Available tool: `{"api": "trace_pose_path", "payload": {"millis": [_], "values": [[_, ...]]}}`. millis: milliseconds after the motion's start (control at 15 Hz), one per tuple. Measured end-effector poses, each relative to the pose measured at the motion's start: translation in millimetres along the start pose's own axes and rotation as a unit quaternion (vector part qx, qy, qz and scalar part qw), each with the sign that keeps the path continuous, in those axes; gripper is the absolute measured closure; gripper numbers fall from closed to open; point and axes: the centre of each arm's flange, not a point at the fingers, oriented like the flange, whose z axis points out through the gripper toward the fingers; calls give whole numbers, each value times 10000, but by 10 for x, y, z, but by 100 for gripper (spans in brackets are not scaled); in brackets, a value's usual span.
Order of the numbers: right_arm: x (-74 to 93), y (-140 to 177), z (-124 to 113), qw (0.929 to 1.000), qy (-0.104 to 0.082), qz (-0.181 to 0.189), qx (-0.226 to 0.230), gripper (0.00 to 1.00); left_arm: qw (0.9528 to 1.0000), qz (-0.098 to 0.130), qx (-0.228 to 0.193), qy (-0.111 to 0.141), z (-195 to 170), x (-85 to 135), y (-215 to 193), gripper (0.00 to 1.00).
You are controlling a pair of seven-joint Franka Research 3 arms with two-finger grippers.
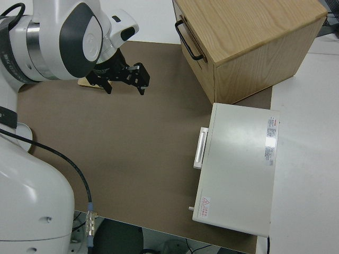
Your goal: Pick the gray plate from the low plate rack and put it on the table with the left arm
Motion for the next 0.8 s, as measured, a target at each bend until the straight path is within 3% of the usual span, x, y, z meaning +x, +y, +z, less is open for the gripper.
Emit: {"api": "trace_pose_path", "payload": {"millis": [200,467,800], "values": [[0,0,0,10000,0,0,0,1,9988,230,375,-200,89,69,302,1],[0,0,0,10000,0,0,0,1,9983,259,440,-280,201,137,590,1],[0,0,0,10000,0,0,0,1,9993,188,326,-17,395,224,546,0]]}}
